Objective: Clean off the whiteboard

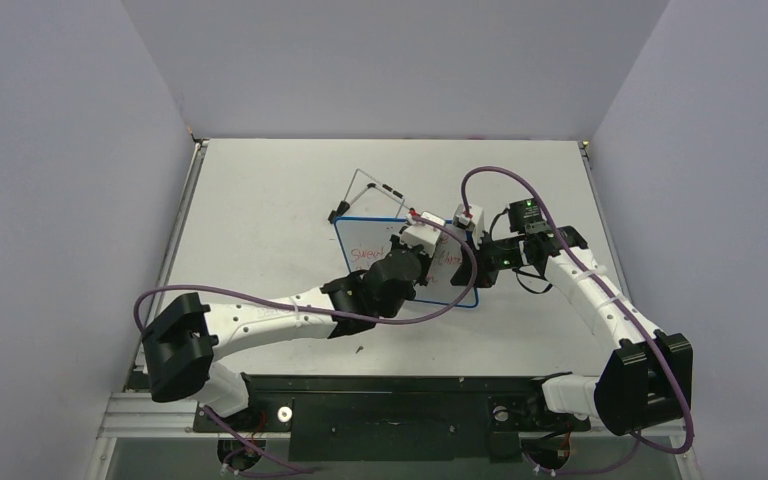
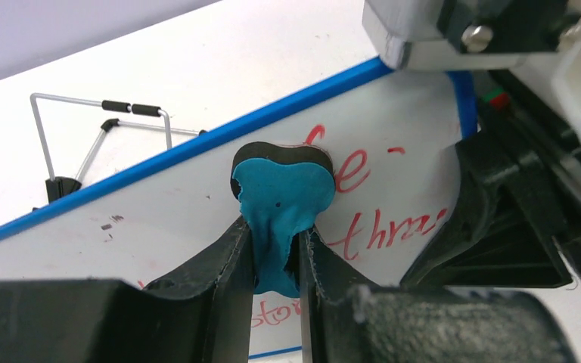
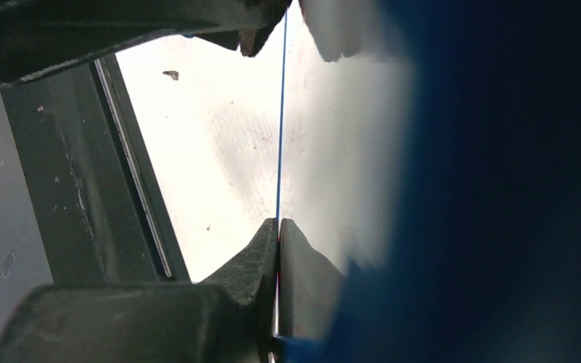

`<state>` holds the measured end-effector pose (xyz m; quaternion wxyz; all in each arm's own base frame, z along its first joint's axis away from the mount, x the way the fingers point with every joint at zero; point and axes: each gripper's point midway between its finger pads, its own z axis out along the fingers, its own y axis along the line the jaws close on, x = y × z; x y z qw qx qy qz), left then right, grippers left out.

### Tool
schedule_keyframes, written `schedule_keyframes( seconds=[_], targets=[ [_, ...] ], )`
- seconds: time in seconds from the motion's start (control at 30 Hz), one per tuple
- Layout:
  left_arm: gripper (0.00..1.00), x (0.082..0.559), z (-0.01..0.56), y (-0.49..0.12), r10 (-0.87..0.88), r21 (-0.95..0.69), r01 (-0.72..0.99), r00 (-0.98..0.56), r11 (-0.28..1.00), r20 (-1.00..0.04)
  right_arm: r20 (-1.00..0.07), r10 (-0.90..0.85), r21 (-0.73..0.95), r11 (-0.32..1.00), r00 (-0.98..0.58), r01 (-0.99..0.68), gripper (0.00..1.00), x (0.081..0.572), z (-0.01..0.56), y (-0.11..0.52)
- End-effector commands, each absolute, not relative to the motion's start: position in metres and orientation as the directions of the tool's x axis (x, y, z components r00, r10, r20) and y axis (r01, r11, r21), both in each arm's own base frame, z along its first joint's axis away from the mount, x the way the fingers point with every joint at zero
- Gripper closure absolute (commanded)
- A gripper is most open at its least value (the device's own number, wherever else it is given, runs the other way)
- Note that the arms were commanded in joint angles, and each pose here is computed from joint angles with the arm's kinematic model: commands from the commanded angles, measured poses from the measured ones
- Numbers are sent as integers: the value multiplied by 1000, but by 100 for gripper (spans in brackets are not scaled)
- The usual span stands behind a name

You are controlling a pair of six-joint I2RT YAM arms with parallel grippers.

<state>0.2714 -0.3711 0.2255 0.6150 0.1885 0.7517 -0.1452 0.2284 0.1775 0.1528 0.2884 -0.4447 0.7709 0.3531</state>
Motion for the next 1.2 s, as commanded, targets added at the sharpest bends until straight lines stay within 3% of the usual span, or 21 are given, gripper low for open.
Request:
schedule_keyframes(
  seconds=[0.0, 0.3, 0.73, 1.17],
  targets=[
    [100, 284, 260, -374, 17, -40, 446, -122, 894, -992, -754, -511, 308, 280, -413, -909, 100, 212, 155, 184],
    [100, 265, 200, -351, 35, -69, 443, -222, 894, -974, -751, -514, 312, 278, -415, -909, 100, 212, 154, 185],
    [100, 276, 237, -361, 0, -76, 465, -162, 882, -987, -749, -517, 311, 279, -415, -908, 100, 212, 153, 184],
    [100, 268, 196, -358, 22, -81, 458, -214, 885, -977, -751, -516, 310, 276, -412, -910, 100, 212, 154, 185]
  ],
)
